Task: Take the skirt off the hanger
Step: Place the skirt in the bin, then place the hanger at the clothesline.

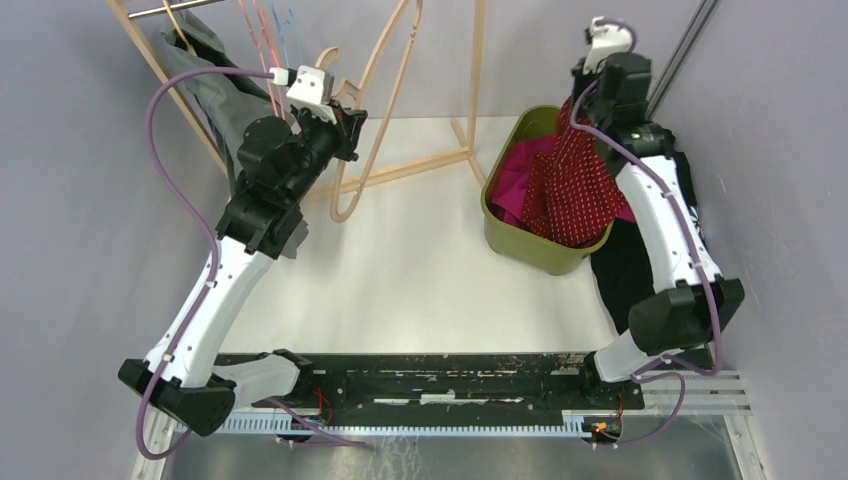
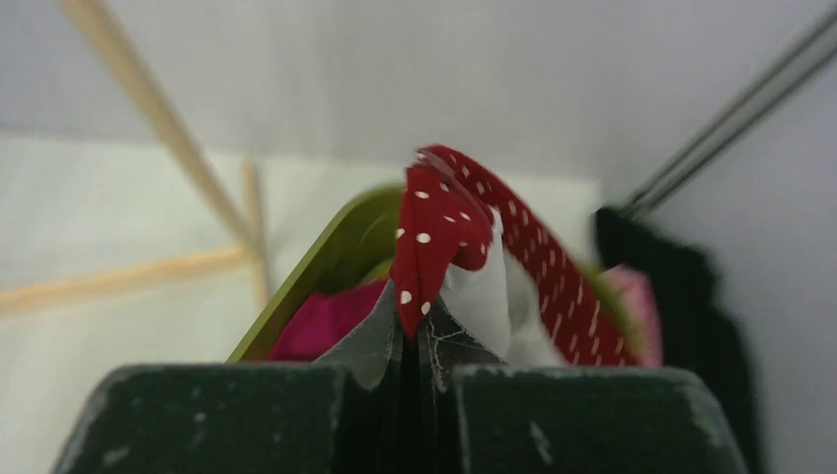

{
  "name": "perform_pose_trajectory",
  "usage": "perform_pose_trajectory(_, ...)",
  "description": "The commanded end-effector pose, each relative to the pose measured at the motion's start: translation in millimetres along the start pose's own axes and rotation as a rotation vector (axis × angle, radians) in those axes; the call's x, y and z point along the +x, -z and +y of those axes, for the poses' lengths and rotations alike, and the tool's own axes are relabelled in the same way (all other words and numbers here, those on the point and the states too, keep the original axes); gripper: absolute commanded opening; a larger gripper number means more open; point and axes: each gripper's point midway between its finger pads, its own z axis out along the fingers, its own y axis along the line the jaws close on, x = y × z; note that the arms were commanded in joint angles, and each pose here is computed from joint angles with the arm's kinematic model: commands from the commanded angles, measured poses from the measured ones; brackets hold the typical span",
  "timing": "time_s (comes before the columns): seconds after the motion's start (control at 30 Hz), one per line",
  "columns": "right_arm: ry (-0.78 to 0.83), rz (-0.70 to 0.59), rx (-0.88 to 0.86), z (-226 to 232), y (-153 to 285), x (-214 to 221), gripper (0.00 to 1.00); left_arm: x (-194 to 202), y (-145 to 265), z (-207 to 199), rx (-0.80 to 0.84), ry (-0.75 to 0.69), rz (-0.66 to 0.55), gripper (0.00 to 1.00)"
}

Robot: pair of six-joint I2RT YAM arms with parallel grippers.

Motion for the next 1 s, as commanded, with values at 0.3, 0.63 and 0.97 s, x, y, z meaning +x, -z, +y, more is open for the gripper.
perform_pose_trajectory(0.3,-0.342,0.392,-0.308,101,26,168,0.01,-39,-45,45,-0.26,-0.046,-0.002,0.03)
perform_pose_trajectory(0.63,-0.239,0.499,-0.377,130,63,202,0.4,-56,-79,50,-0.283,-0.07,-0.054,0.03)
perform_pose_trajectory(0.97,-0.129,0.432,-0.371,144,86,164,0.73,-28,-135,80,-0.261,0.012,-0.027,0.03)
